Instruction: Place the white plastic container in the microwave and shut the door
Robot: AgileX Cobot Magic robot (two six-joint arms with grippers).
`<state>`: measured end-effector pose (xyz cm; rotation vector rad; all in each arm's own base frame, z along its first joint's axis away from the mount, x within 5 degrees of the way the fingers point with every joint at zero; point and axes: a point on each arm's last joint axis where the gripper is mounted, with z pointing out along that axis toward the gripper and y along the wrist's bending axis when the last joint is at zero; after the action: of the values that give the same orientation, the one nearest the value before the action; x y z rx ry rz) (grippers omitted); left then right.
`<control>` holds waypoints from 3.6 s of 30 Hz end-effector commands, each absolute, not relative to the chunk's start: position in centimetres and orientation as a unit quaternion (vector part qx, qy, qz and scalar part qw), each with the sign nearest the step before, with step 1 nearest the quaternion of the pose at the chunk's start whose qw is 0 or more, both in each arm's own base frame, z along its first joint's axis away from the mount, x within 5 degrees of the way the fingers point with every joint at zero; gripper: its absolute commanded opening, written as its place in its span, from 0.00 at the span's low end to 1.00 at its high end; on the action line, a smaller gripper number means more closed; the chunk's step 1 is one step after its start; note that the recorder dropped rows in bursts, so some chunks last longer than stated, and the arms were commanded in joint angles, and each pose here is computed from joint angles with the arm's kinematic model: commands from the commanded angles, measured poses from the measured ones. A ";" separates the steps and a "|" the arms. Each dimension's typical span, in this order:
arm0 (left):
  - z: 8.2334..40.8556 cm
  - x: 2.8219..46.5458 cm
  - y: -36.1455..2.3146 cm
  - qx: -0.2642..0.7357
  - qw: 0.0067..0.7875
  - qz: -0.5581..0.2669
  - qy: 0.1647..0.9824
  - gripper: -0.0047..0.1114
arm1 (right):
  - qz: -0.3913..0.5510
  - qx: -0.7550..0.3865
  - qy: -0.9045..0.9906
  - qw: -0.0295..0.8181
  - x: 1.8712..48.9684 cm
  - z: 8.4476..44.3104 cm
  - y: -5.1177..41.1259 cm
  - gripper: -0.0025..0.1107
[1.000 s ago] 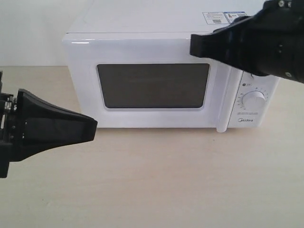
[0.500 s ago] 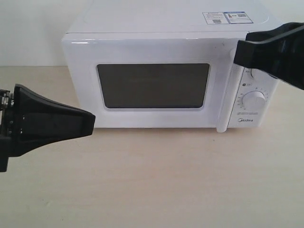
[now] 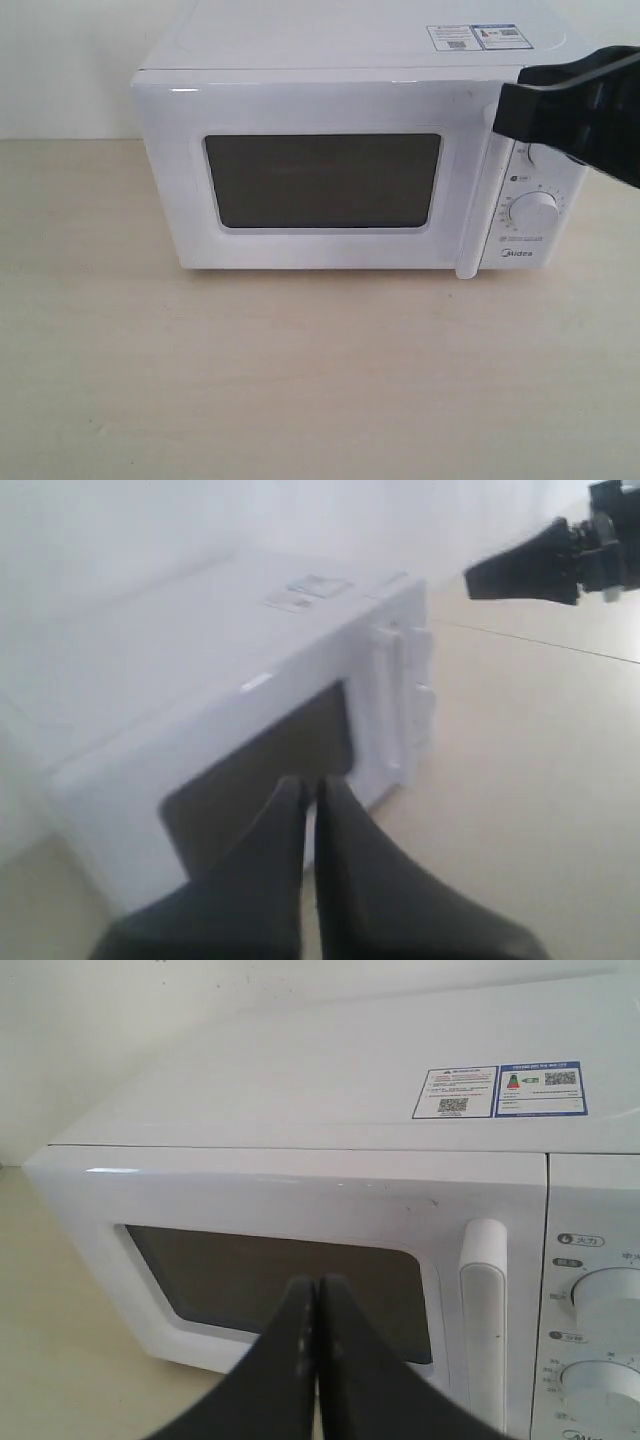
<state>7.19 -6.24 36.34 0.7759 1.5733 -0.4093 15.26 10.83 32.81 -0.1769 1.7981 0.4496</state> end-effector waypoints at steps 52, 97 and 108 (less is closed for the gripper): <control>18.5 5.4 -0.7 -0.002 0.621 -0.054 0.782 0.08 | 0.188 -0.073 0.775 0.598 15.3 32.7 10.6 0.02; 18.5 5.4 -0.6 -0.002 0.622 -0.049 0.781 0.08 | 0.276 -0.040 0.737 0.616 12.2 32.9 7.6 0.02; 18.5 5.4 -0.6 -0.002 0.622 -0.049 0.781 0.08 | 0.271 0.046 0.667 0.693 6.3 26.4 2.1 0.02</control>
<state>5.41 -0.62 18.62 0.0047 1.7932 -0.1096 7.36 2.66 27.60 0.0657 1.5453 0.6161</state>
